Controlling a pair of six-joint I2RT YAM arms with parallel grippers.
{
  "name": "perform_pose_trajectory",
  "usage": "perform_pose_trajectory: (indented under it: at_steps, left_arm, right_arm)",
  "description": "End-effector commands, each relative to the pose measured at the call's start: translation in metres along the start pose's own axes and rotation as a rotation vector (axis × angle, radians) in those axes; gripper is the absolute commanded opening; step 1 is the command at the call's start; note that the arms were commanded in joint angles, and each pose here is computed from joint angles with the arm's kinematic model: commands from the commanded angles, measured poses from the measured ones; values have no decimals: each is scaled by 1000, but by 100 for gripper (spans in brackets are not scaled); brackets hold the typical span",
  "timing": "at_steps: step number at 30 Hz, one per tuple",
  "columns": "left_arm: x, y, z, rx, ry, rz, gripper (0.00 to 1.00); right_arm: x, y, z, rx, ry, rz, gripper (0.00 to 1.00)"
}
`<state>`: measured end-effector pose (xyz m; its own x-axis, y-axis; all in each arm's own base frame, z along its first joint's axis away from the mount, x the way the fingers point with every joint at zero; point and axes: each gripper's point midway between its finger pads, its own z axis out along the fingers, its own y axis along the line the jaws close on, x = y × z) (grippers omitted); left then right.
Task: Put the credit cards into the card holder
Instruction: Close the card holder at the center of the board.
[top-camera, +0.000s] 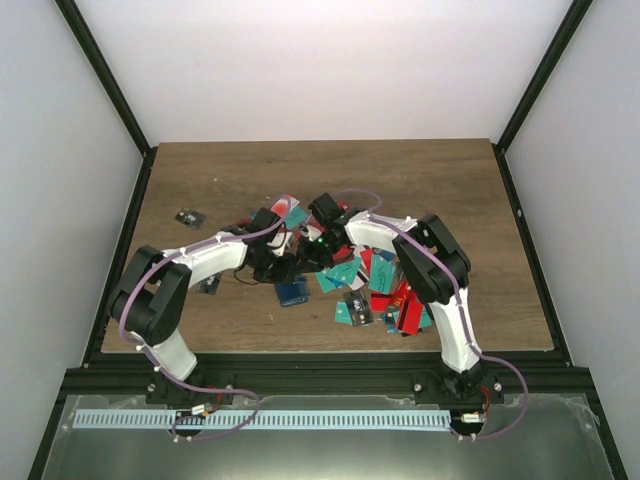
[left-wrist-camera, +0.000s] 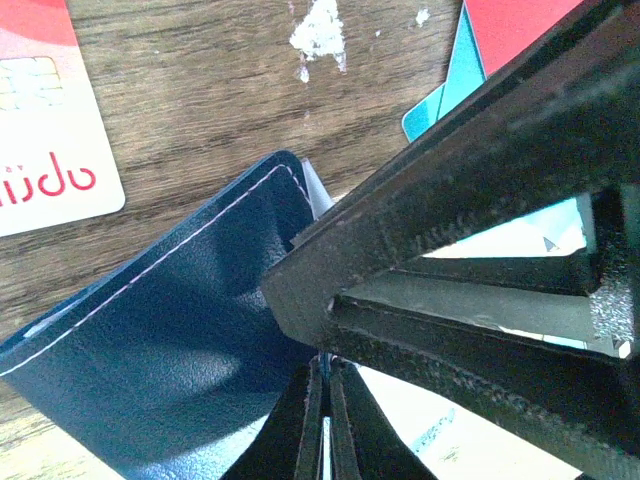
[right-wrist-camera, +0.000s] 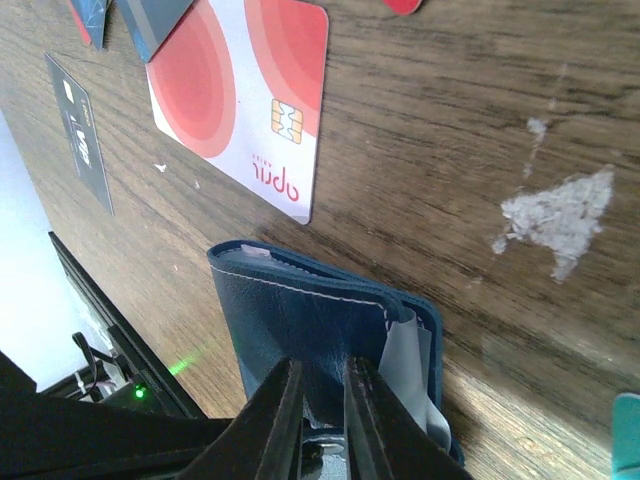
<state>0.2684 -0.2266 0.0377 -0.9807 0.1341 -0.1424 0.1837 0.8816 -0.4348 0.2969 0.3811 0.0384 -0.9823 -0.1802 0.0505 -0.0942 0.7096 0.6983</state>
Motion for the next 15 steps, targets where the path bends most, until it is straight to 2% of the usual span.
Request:
perform_pose_trajectory:
  at_steps: [1,7,15]
  left_arm:
    - [17,12,8,-26,90,-33,4]
    - [27,1,9,48,151,-72,4]
    - [31,12,6,-13,164,-106,4]
  right_arm:
    - [9,-33,9,90,19,43,15]
    - [8,-35,10,101,15,46,15]
    - [8,-37,10,105,15,52,15]
